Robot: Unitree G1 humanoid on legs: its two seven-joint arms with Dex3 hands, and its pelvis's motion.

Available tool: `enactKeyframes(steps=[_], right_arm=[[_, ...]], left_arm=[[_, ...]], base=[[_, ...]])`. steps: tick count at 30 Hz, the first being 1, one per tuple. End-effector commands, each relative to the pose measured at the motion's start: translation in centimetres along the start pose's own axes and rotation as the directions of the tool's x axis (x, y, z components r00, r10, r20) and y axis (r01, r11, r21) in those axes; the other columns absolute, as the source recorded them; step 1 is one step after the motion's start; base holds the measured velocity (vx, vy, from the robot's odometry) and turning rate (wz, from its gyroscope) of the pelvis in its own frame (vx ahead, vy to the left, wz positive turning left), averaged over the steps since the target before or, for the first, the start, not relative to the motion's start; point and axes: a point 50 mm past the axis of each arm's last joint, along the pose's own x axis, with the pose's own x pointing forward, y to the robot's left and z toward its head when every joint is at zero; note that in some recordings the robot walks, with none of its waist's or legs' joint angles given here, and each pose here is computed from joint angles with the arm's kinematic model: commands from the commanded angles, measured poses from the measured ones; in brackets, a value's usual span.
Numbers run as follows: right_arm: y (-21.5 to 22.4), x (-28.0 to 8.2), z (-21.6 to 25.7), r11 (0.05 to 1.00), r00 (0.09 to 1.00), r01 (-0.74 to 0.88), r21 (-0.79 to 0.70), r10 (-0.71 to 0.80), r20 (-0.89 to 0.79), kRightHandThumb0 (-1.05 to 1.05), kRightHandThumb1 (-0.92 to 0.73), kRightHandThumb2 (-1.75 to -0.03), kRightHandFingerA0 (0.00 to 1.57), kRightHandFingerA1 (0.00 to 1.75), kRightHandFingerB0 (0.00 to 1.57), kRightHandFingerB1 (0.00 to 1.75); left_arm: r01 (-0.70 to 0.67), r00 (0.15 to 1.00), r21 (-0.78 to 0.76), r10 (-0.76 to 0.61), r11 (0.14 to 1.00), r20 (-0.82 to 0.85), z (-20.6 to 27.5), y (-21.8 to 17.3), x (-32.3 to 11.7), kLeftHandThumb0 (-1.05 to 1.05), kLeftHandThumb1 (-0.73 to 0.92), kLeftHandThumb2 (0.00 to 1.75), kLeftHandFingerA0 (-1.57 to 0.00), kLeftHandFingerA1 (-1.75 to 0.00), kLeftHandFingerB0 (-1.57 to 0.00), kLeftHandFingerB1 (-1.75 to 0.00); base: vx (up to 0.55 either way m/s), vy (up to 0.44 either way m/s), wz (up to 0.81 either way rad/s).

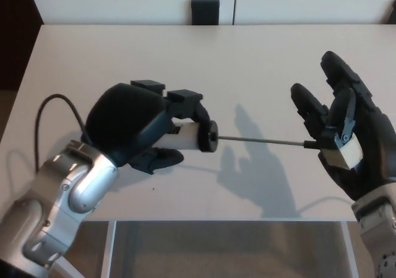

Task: The robot walks towards a desk on which an air pump is kept in the middle. It lifts it up and holds it with its left hand and uses its right hand to compress it by pushing its handle inwards.

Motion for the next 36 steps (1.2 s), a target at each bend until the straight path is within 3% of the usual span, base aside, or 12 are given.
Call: enactKeyframes(steps=[1,4,6,20,21,23,26,27,28,29,35,36], right_arm=[[0.6,0.6,0.6,1.000,0.999,-0.003,0.014,0.003,0.037,-0.82,-0.92,-0.90,0.00,0.22,0.00,0.04],[1.1,1.0,0.9,0.995,0.997,0.006,0.105,-0.014,0.078,-0.80,-0.88,-0.79,0.00,0.32,0.00,0.17],[1.6,1.2,1.6,0.988,0.991,0.039,0.149,-0.057,0.119,-0.82,-0.91,-0.79,0.00,0.28,0.00,0.11],[1.6,0.9,2.8,0.970,0.963,0.167,0.179,-0.199,0.182,-0.84,-0.92,-0.81,0.00,0.41,0.00,0.18],[1.5,1.2,3.3,0.969,0.960,0.153,0.196,-0.192,0.202,-0.90,-0.82,-1.27,0.02,0.43,0.00,0.30],[1.4,1.3,3.5,0.966,0.959,0.145,0.213,-0.190,0.208,-0.91,-0.81,-1.26,0.01,0.41,0.00,0.29],[1.4,1.3,3.7,0.963,0.958,0.140,0.232,-0.191,0.212,-0.91,-0.81,-1.26,0.01,0.41,0.00,0.29],[1.3,1.3,3.7,0.961,0.958,0.144,0.235,-0.195,0.211,-0.86,-0.92,-0.84,0.01,0.39,0.00,0.13],[1.3,1.3,3.7,0.961,0.957,0.147,0.235,-0.198,0.210,-0.86,-0.92,-0.84,0.01,0.39,0.00,0.13],[1.3,1.3,3.6,0.963,0.959,0.145,0.229,-0.193,0.207,-0.86,-0.80,-1.27,0.00,0.42,0.00,0.31],[0.6,1.0,3.1,0.979,0.970,0.131,0.157,-0.159,0.182,-0.92,-0.82,-1.27,0.00,0.38,0.00,0.28],[0.2,0.8,3.2,0.979,0.969,0.146,0.141,-0.170,0.178,-0.93,-0.78,-1.14,0.00,0.31,0.00,0.18]], left_arm=[[0.014,1.000,0.035,-0.014,0.999,0.005,1.5,-0.6,1.6,-0.17,0.74,0.62,-0.81,-1.64,-0.78,-0.59],[0.008,0.996,0.017,-0.009,1.000,0.088,4.9,-1.0,3.8,-0.24,0.73,0.65,-0.84,-1.52,-0.74,-0.52],[0.011,0.993,0.045,-0.016,0.999,0.119,6.7,-0.9,4.9,-0.26,0.72,0.65,-0.86,-1.52,-0.76,-0.54],[-0.034,0.996,-0.037,0.037,0.999,0.087,8.9,-1.4,5.9,-0.31,0.71,0.64,-0.86,-1.50,-0.78,-0.55],[-0.049,0.995,-0.023,0.051,0.999,0.084,9.2,-1.1,6.3,-0.29,0.72,0.64,-0.89,-1.45,-0.79,-0.53],[-0.056,0.995,-0.024,0.058,0.998,0.085,9.3,-1.0,6.5,-0.27,0.73,0.65,-0.88,-1.47,-0.66,-0.47],[-0.063,0.994,-0.027,0.065,0.998,0.085,9.5,-0.9,6.7,-0.27,0.73,0.65,-0.88,-1.47,-0.66,-0.47],[-0.064,0.994,-0.029,0.066,0.998,0.084,9.6,-0.9,6.8,-0.27,0.73,0.64,-0.90,-1.43,-0.63,-0.46],[-0.064,0.994,-0.029,0.066,0.998,0.083,9.7,-1.0,6.8,-0.27,0.73,0.64,-0.90,-1.43,-0.63,-0.46],[-0.060,0.995,-0.025,0.062,0.998,0.083,9.6,-1.0,6.8,-0.27,0.72,0.64,-0.90,-1.42,-0.69,-0.49],[-0.059,0.996,-0.003,0.059,0.998,0.073,8.5,-0.9,6.3,-0.19,0.74,0.62,-0.87,-1.50,-0.78,-0.53],[-0.060,0.997,0.002,0.060,0.998,0.053,7.7,-0.8,6.3,-0.17,0.73,0.63,-0.85,-1.57,-0.76,-0.56]], base=[[0.00,0.000,0.00],[0.00,0.000,0.00],[0.00,0.000,0.00],[0.00,0.000,0.00],[0.00,0.000,0.00],[0.00,0.000,0.00],[0.00,0.000,0.00],[0.00,0.000,0.00],[0.00,0.000,0.00],[0.00,0.000,0.00],[0.00,0.000,0.00],[0.00,0.000,0.00]])
